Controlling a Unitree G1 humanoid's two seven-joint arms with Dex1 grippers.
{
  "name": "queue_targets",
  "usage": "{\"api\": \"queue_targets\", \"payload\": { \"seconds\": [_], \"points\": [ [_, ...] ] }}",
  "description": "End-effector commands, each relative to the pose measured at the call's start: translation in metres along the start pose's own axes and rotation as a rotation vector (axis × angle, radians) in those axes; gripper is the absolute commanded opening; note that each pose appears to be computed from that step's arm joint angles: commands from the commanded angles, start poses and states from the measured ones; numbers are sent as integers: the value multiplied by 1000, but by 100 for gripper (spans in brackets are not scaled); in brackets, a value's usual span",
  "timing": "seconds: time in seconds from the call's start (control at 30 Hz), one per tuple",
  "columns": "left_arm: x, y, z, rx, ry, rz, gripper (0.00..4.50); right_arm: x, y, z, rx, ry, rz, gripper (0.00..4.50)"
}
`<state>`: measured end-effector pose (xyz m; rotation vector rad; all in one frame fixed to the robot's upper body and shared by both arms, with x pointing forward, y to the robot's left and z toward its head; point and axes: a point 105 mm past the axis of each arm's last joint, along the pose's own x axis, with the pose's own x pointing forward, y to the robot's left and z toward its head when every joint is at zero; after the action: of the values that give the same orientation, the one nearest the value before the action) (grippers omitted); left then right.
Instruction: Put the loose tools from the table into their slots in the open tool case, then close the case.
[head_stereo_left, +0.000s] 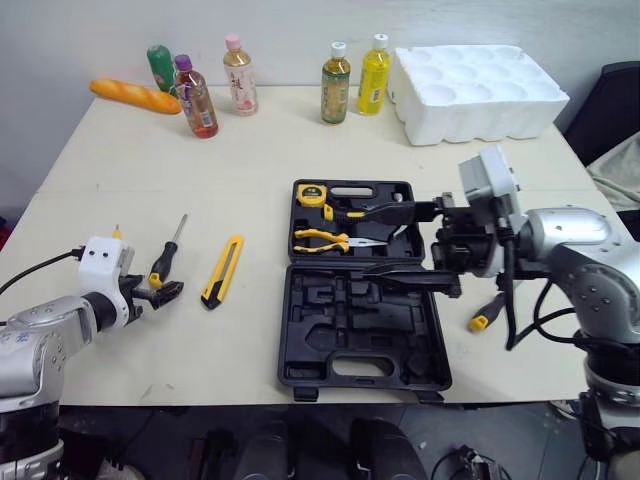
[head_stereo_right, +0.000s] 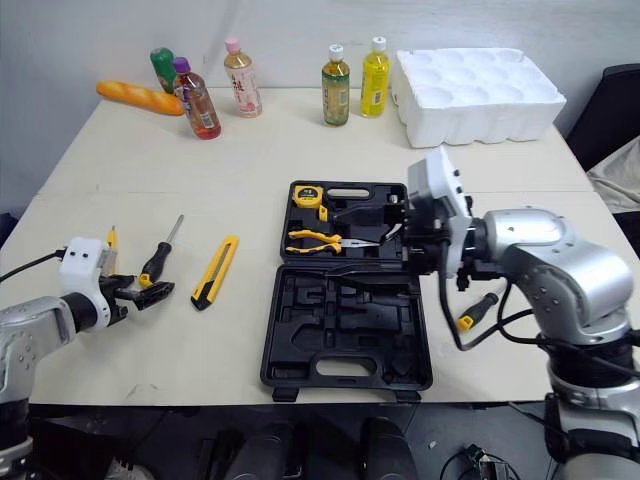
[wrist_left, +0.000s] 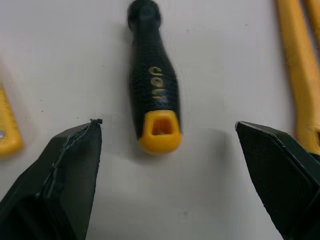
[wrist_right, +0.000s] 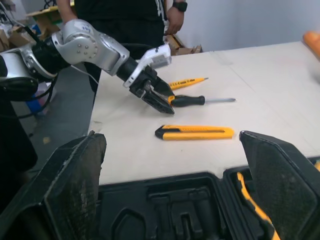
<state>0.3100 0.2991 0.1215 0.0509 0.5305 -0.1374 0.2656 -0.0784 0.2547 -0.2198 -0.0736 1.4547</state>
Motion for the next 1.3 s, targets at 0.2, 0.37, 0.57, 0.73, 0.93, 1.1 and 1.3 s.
{"api": "queue_targets", "payload": {
  "seconds": [0.2,0.37,0.57,0.73,0.93,1.1,1.3],
  "points": [
    [24,-4,7,3,10,-8,395,19,-7,-5,-59,-22,-28,450],
    [26,-9,15,12,-33,-26,188,18,-8,-4,-72,-24,-40,450],
    [2,-29,64,147,-170,-143,103,9,-13,-6,-84,1,-77,450],
    [-28,-94,86,458,-152,-494,103,-11,-10,-15,-62,63,-125,450],
    [-29,-168,97,743,-122,-814,103,-44,0,-43,-4,198,-249,450],
    [-13,-203,93,895,-58,-941,103,-58,13,-56,19,258,-313,450],
    [10,-228,90,1073,-19,-972,103,-68,24,-68,49,296,-395,450]
  ]
}}
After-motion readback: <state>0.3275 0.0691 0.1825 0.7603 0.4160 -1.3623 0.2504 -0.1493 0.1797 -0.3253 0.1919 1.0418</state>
